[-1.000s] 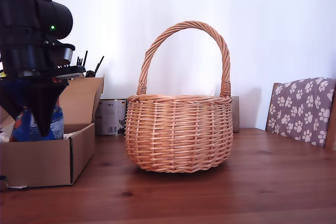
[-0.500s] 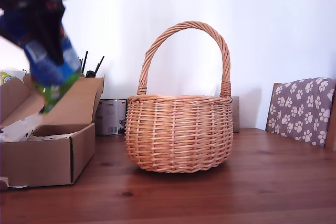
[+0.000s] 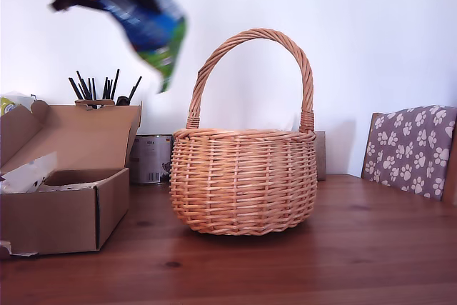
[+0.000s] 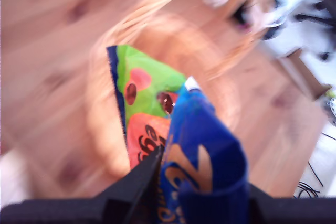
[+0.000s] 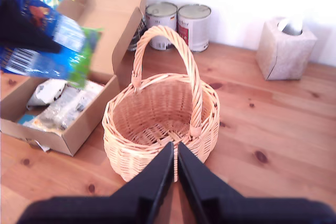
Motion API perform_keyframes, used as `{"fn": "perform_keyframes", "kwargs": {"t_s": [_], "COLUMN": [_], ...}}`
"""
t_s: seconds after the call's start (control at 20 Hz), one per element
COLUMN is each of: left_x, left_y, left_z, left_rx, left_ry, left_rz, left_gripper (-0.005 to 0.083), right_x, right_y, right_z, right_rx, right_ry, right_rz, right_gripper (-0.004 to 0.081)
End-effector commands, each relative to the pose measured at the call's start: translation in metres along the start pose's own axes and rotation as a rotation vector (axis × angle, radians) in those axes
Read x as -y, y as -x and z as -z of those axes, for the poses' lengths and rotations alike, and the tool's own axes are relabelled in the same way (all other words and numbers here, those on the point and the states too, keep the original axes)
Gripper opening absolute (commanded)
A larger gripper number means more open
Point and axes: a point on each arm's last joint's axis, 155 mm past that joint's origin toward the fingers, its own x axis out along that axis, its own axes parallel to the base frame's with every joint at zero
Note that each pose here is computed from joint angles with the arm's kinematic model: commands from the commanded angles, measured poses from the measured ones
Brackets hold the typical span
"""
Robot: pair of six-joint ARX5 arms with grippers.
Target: Move the bags of Easter eggs from the cardboard box on the left into the woven basket on the right side.
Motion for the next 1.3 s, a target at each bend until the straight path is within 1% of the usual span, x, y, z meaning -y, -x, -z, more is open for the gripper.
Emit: {"fn": "perform_keyframes", "kwargs": {"t_s": [0.0, 0.1, 0.2, 0.3, 0.45, 0.55, 0.65, 0.75, 0.85, 0.95, 1.1, 1.2, 1.25], "left_x": [0.013, 0.033, 0.047, 0.049, 0.044, 0.031, 0.019, 0.009, 0.006, 0.006, 0.012, 0.016, 0.018], "left_y": [-0.003, -0.014, -0.028, -0.048, -0.079, -0.099, -0.117, -0.135, -0.148, -0.151, -0.136, -0.116, -0.103], "left_z": [-0.016, -0.029, -0.034, -0.033, -0.030, -0.027, -0.023, -0.023, -0.015, -0.004, -0.004, -0.006, -0.004], "left_rx": [0.059, 0.106, 0.125, 0.121, 0.112, 0.111, 0.105, 0.121, 0.101, 0.059, 0.046, 0.036, 0.021], "left_ry": [-0.038, -0.081, -0.104, -0.119, -0.130, -0.133, -0.176, -0.250, -0.255, -0.243, -0.238, -0.230, -0.220], "left_rz": [0.034, 0.080, 0.117, 0.123, 0.113, 0.073, 0.028, -0.011, -0.013, -0.010, -0.009, -0.016, -0.023], "left_gripper": [0.0157, 0.0157, 0.0157, 0.0157, 0.0157, 0.0157, 0.0157, 0.0157, 0.0157, 0.0158, 0.0152, 0.0094, 0.0041], "right_x": [0.001, 0.003, 0.004, 0.004, 0.004, 0.004, 0.004, 0.004, 0.004, 0.004, 0.004, 0.004, 0.004], "right_y": [0.001, 0.001, 0.001, 0.001, 0.001, 0.001, 0.001, 0.001, 0.001, 0.001, 0.001, 0.001, 0.001], "right_z": [-0.002, -0.002, -0.002, -0.002, -0.002, -0.002, -0.002, -0.002, -0.002, -0.001, -0.001, 0.000, 0.001], "right_rx": [0.008, 0.009, 0.010, 0.010, 0.010, 0.009, 0.009, 0.010, 0.009, 0.008, 0.007, 0.001, 0.000], "right_ry": [-0.002, -0.002, -0.002, -0.002, -0.002, -0.002, -0.002, -0.002, -0.001, 0.000, 0.002, 0.003, 0.003], "right_rz": [0.005, 0.014, 0.020, 0.020, 0.020, 0.020, 0.019, 0.019, 0.019, 0.019, 0.019, 0.020, 0.020], "right_gripper": [-0.0013, -0.0013, -0.0013, -0.0013, -0.0013, -0.0013, -0.0013, -0.0013, -0.0013, -0.0013, -0.0013, -0.0013, -0.0013]}}
